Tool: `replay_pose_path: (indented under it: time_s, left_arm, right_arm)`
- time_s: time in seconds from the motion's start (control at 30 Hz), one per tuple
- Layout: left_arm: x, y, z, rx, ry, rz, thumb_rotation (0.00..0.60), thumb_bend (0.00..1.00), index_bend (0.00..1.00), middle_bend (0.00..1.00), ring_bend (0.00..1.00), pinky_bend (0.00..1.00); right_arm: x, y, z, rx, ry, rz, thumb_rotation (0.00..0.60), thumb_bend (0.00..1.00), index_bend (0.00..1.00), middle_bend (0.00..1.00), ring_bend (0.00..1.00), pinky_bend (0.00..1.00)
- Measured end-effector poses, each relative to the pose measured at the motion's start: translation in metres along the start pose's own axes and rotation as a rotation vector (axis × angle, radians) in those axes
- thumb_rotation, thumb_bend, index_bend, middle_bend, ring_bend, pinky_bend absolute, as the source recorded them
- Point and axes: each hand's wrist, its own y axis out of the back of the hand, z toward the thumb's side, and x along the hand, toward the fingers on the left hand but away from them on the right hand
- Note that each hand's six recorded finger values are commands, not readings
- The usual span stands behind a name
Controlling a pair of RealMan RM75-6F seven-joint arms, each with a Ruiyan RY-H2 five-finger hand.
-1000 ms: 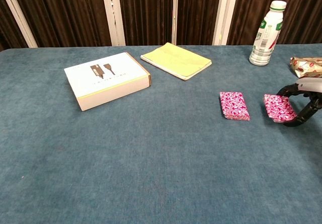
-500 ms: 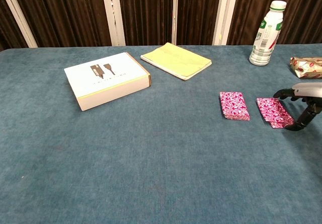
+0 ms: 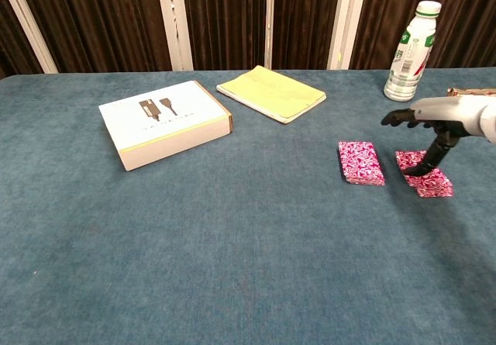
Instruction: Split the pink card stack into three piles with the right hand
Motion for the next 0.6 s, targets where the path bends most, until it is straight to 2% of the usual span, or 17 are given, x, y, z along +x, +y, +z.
replay_pose_path:
  time_s: [0.27, 0.6]
  left_arm:
    - [0.000, 0.000, -0.002, -0.008, 0.002, -0.010, 0.600, 0.00, 0.00, 0.00, 0.00, 0.00]
    - [0.001, 0.000, -0.004, -0.016, 0.006, -0.024, 0.600, 0.00, 0.00, 0.00, 0.00, 0.00]
  right_arm:
    - [-0.016, -0.002, 0.021, 0.101, 0.021, 0.016, 0.600, 0.34, 0.00, 0.00, 0.00, 0.00]
    - [-0.031, -0.019, 0.030, 0.142, 0.015, 0.054, 0.600, 0.34, 0.00, 0.00, 0.00, 0.00]
